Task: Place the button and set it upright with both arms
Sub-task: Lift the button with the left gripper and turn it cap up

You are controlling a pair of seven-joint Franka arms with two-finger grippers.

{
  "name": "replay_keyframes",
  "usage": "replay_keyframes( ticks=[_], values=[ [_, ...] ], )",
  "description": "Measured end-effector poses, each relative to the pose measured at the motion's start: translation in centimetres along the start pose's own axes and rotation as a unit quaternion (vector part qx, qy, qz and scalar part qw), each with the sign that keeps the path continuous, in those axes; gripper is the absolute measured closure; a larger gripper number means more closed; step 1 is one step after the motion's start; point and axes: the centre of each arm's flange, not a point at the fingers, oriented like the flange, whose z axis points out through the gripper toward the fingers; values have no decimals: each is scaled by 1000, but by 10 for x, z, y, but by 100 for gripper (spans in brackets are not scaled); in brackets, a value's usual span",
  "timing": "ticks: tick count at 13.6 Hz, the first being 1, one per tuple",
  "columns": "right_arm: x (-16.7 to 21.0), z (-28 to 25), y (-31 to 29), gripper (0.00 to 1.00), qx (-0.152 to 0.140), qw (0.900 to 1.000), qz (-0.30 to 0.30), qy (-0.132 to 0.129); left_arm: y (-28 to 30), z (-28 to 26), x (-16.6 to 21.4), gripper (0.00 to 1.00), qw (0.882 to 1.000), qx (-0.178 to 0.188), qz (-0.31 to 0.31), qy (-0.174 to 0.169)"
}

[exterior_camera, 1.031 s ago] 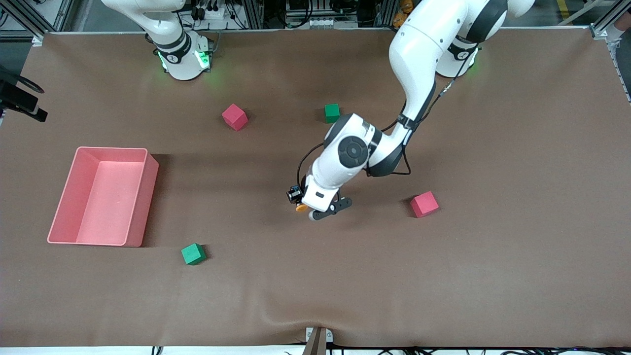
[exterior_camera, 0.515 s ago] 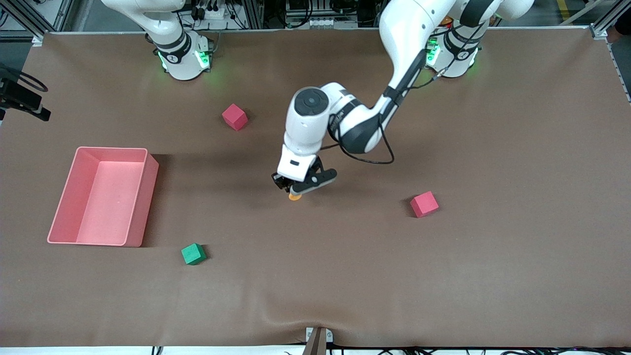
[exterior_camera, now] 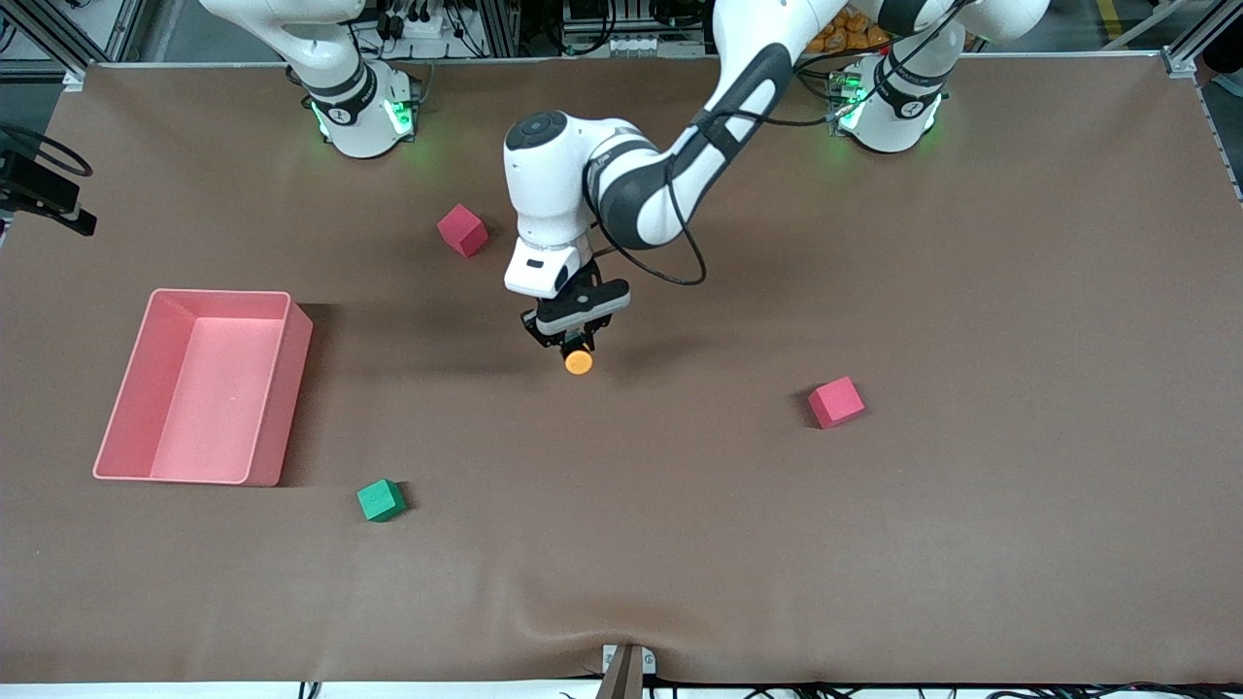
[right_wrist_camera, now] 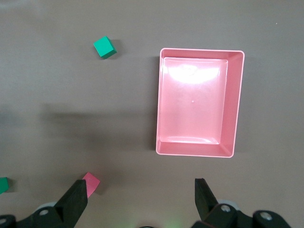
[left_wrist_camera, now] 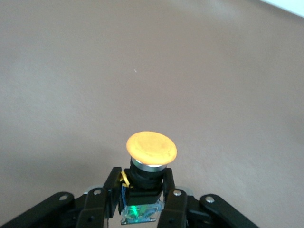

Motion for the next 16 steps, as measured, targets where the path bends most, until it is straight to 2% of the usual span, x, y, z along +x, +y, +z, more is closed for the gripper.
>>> replay_keyframes(
  ticks=[3,6,10,12,16],
  values=[
    [0,0,1,0,0,1000,0,0,-2,5,-30,60,997,5,-34,71],
    [0,0,1,0,0,1000,1,0,-6,12,-56,60,993,16,-47,108],
    [0,0,1,0,0,1000,0,0,-17,47,-115,60,975,9,-80,205],
    [0,0,0,0,0,1000,0,-1,-20,56,-136,60,971,5,-92,221],
    [2,5,-1,0,1,1000,-1,-7,-30,69,-166,60,955,0,-79,285]
  ],
)
